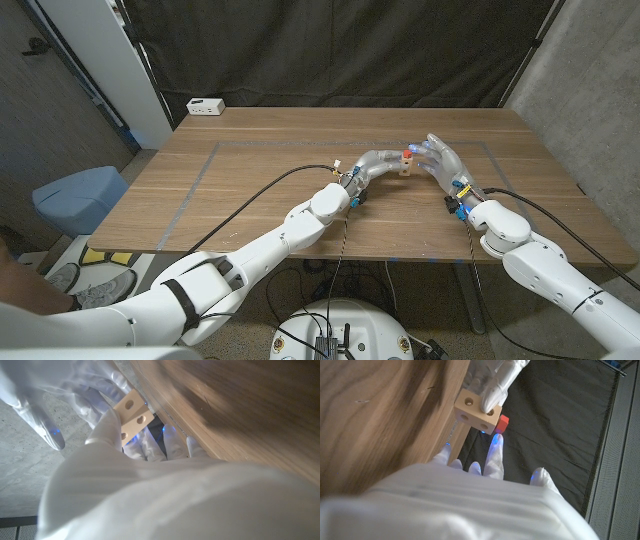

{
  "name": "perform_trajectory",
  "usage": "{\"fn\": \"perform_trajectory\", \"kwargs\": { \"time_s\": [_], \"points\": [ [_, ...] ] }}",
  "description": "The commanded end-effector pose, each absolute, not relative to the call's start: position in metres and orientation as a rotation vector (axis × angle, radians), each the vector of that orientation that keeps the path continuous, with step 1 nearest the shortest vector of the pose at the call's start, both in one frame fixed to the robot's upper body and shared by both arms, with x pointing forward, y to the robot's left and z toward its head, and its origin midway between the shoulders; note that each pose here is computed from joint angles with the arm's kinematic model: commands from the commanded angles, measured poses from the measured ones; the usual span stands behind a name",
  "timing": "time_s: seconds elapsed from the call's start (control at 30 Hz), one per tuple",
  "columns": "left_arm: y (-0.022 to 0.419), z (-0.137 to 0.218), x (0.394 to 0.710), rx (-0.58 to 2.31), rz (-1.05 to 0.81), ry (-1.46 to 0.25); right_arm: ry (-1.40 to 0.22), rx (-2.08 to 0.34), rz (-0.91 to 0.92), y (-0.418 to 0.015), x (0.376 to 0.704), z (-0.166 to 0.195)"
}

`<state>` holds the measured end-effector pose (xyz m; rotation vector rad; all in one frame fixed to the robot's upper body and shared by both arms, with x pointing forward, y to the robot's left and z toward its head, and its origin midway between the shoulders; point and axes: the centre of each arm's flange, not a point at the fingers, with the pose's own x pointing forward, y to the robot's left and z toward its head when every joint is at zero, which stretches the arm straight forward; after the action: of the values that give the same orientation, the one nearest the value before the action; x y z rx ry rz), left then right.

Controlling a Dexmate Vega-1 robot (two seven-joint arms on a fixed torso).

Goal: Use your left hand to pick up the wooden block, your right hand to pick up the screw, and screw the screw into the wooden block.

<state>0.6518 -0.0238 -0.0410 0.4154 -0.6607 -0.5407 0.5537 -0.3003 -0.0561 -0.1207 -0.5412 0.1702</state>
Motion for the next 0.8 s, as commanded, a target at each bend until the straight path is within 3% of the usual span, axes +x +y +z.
{"fn": "perform_trajectory", "kwargs": {
  "time_s": [0.03, 0.8],
  "points": [
    [-0.0244, -0.0406, 0.6531, 0.418, -0.542, -0.659, -0.534, -0.123, 0.231, -0.2940, 0.5563, -0.0552],
    [-0.0241, -0.0404, 0.6559, 0.413, -0.542, -0.654, -0.527, -0.118, 0.229, -0.2932, 0.5591, -0.0553]
  ]
}}
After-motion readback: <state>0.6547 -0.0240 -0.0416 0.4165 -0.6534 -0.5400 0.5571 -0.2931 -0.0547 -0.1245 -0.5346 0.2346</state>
